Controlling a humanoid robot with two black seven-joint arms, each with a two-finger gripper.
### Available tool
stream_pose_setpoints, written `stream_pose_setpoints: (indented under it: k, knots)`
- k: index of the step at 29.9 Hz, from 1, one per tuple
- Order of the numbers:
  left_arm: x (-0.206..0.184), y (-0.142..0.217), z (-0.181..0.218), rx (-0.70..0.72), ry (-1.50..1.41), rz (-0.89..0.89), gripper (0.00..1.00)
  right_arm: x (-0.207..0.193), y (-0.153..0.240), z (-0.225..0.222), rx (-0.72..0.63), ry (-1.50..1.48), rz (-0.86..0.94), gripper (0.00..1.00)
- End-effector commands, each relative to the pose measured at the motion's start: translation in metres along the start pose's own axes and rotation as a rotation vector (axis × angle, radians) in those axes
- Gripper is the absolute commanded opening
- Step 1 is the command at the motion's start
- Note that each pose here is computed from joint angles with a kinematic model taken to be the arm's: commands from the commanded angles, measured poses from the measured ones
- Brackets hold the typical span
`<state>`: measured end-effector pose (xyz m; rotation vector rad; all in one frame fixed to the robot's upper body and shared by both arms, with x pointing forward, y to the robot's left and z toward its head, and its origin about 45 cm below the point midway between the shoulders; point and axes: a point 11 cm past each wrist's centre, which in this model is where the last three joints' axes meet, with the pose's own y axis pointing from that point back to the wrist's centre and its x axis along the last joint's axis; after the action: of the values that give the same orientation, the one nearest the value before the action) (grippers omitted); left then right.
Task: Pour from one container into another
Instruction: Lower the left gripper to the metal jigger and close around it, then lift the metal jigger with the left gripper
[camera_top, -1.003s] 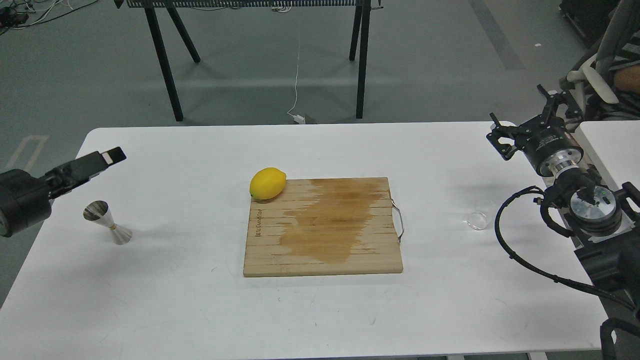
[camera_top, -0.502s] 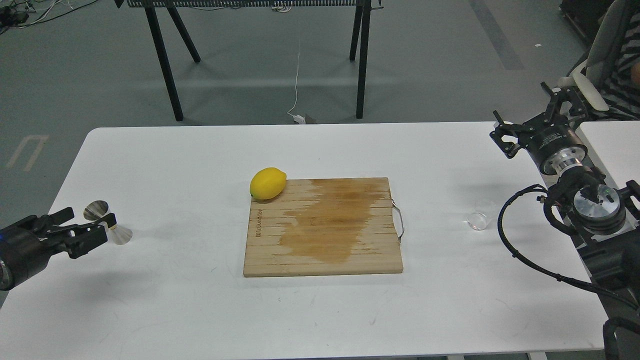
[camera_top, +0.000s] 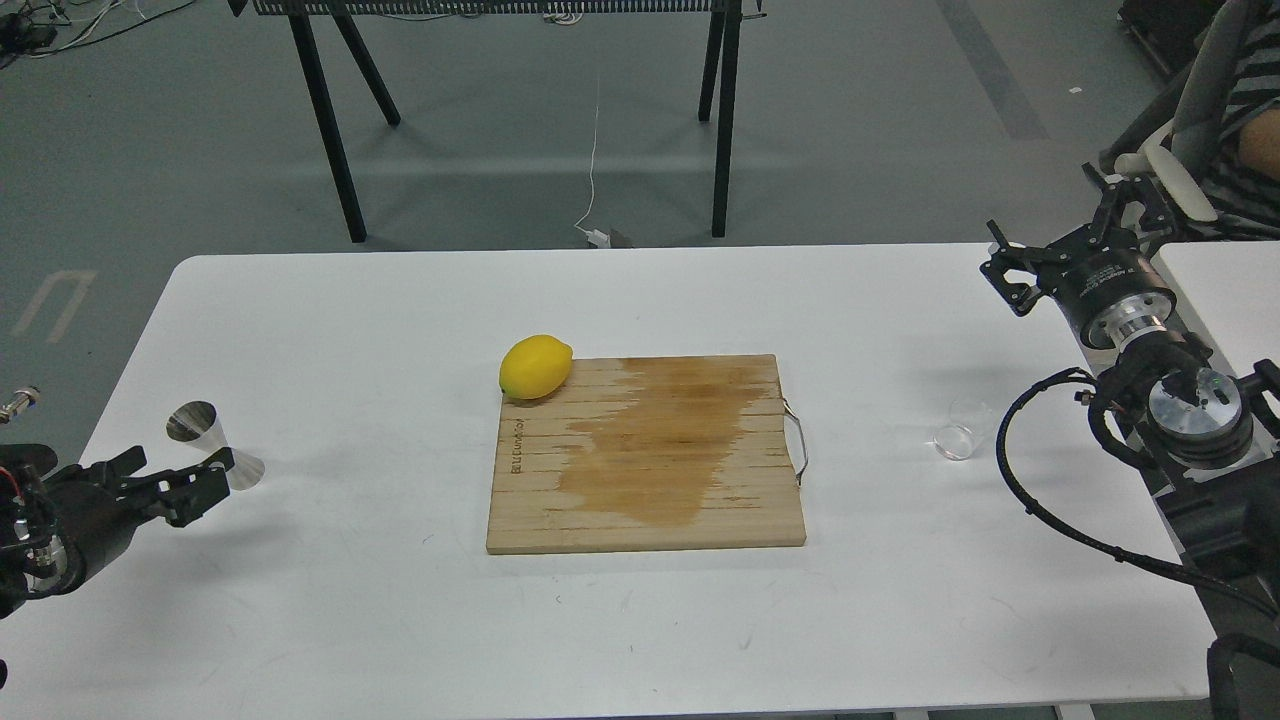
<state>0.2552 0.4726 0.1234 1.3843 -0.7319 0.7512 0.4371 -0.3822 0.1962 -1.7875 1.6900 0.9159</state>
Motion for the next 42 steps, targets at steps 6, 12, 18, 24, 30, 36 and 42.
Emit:
stream_pose_setpoints:
  k: [6,12,18,24,30,36,42]
  knots:
    - [-0.017,-0.014,0.008,-0.003,0.028,0.01,0.98,0.001,0.0,0.004,-0.017,0.013,0.004,0.99]
    - [-0.025,-0.025,0.007,0.025,0.04,0.021,0.97,0.001,0.001,0.004,-0.015,0.013,0.005,0.99]
    - [-0.023,-0.035,0.005,0.054,0.077,0.052,0.97,0.001,0.0,0.004,-0.016,0.014,0.005,0.99]
    - [-0.026,-0.04,0.002,0.066,0.076,0.059,0.95,0.001,0.0,0.004,-0.016,0.014,0.004,0.99]
    - [-0.026,-0.044,0.001,0.077,0.074,0.07,0.91,0.0,0.0,0.004,-0.015,0.014,0.001,0.99]
    - [-0.028,-0.047,0.001,0.081,0.077,0.07,0.88,0.001,0.001,0.001,-0.013,0.019,0.003,0.99]
    - [-0.035,-0.052,0.005,0.084,0.084,0.066,0.77,0.002,0.001,-0.001,-0.011,0.023,0.004,0.99]
